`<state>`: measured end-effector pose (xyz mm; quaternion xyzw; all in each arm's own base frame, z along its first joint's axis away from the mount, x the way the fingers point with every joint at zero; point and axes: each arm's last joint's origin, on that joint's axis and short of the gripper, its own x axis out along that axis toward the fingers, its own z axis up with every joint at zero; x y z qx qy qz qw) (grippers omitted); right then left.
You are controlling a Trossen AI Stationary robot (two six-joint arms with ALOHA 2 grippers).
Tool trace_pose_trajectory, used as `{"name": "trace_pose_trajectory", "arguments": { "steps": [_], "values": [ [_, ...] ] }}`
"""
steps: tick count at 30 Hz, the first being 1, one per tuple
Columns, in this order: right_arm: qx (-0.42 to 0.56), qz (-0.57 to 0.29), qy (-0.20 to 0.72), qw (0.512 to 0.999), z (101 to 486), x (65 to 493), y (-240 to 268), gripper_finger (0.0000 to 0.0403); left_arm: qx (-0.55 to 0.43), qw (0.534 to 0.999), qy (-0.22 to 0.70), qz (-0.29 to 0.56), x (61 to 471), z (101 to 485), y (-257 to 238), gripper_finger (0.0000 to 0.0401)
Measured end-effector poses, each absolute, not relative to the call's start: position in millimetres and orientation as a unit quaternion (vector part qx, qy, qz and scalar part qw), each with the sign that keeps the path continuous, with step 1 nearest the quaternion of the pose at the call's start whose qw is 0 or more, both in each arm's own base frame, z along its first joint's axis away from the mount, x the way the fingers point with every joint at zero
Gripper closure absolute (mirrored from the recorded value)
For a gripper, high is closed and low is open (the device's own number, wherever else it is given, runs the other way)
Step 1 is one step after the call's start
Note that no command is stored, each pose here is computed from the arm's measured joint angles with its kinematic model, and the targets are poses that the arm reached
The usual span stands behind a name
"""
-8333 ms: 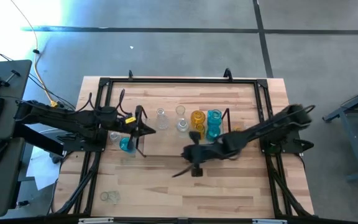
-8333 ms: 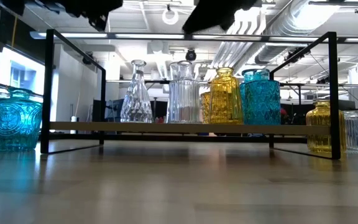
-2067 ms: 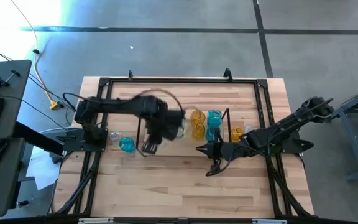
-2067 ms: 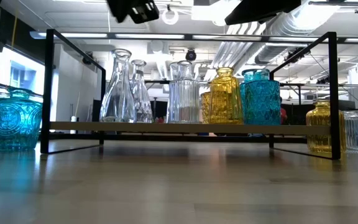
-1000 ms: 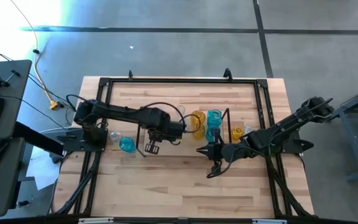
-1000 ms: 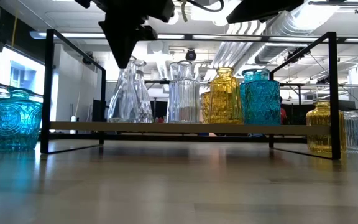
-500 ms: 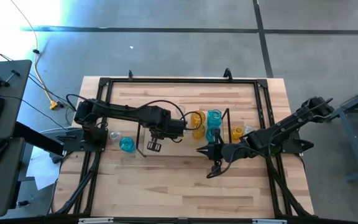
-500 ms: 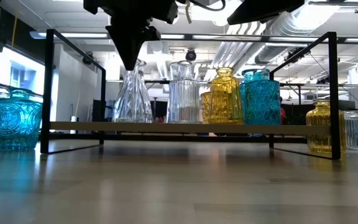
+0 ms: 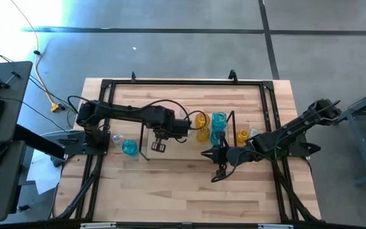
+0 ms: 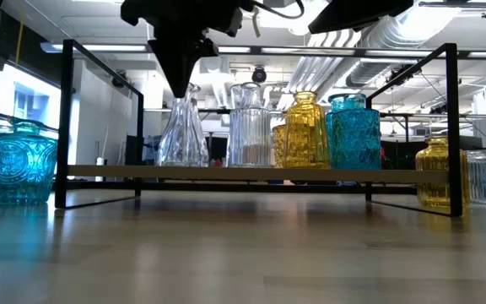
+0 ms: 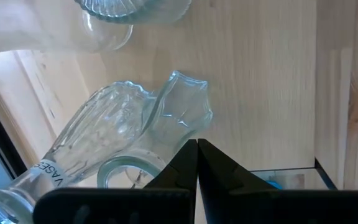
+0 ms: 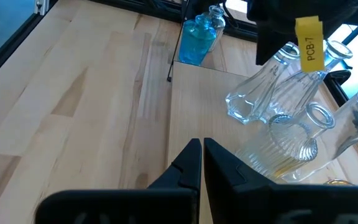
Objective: Sort vases onto shelf
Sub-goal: Put the transparent vase on the shelf aligned with the other transparent vases
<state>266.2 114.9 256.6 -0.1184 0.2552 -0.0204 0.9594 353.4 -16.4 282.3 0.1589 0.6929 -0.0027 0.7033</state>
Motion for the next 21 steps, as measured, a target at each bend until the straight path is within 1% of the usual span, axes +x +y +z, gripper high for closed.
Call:
{"name": "trace_pose_trajectory", "arguments": {
  "steps": [4,10,15,21],
  "values": [
    [-0.118,-0.020,0.255,0.959,257,266,115,0.0403,0.157,0.706,0.691,-0.009,352,283,-22,0.0401],
    [-0.118,-0.020,0.255,0.959,257,266,115,0.0403,0.118,0.734,0.668,-0.028,344,298,-37,0.0401],
    [-0.119,-0.020,0.257,0.959,256,266,115,0.0403,0.086,0.774,0.626,-0.039,333,320,-51,0.0401],
    [-0.120,-0.018,0.257,0.959,256,265,116,0.0403,0.047,0.814,0.578,-0.029,302,356,-64,0.0401]
  ]
}}
